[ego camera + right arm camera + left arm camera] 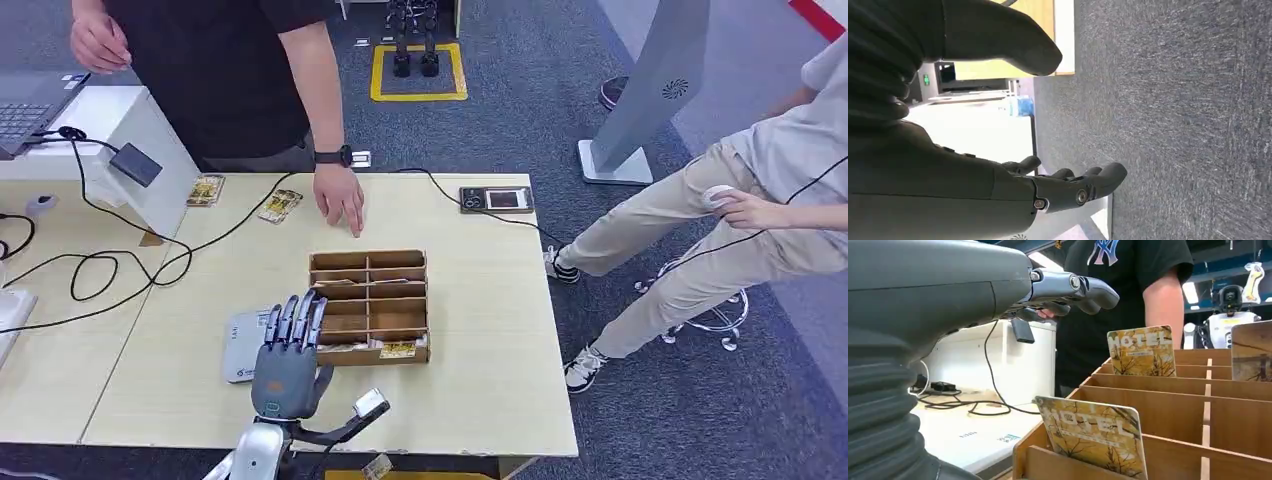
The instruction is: Pass the card to the sensor for recognition and then transmit it.
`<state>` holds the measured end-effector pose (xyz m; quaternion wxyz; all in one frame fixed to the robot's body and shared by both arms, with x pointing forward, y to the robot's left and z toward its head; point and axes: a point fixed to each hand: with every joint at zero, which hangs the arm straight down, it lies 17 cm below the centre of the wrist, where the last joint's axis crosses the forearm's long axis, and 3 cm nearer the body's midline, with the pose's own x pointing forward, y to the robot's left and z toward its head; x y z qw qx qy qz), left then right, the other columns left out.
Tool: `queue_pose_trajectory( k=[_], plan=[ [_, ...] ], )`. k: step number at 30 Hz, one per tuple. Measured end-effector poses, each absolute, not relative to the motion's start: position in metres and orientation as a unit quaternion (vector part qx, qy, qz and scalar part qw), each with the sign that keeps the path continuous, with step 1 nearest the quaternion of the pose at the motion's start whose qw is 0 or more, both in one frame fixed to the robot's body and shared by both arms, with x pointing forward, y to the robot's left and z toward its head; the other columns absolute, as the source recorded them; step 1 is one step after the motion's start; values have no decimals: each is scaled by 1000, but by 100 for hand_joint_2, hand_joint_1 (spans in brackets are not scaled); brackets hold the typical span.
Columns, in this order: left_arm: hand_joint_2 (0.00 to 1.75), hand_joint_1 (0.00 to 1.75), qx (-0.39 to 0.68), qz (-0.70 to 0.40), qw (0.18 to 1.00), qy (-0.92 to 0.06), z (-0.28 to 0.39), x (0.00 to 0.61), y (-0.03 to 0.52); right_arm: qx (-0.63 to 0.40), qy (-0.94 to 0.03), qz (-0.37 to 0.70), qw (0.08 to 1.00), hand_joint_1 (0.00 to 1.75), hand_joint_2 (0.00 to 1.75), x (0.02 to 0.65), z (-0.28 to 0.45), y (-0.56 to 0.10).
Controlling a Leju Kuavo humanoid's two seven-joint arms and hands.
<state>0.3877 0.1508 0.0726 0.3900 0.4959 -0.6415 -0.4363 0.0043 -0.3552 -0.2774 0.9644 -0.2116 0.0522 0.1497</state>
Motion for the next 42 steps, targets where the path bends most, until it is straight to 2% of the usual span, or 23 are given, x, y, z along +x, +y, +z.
queue_pose_trajectory(
  k=[42],
  plan=[
    [175,0,439,-465,315,-701,94,367,108,-212,48,151,964,0,175,6,-278,-355]
  ],
)
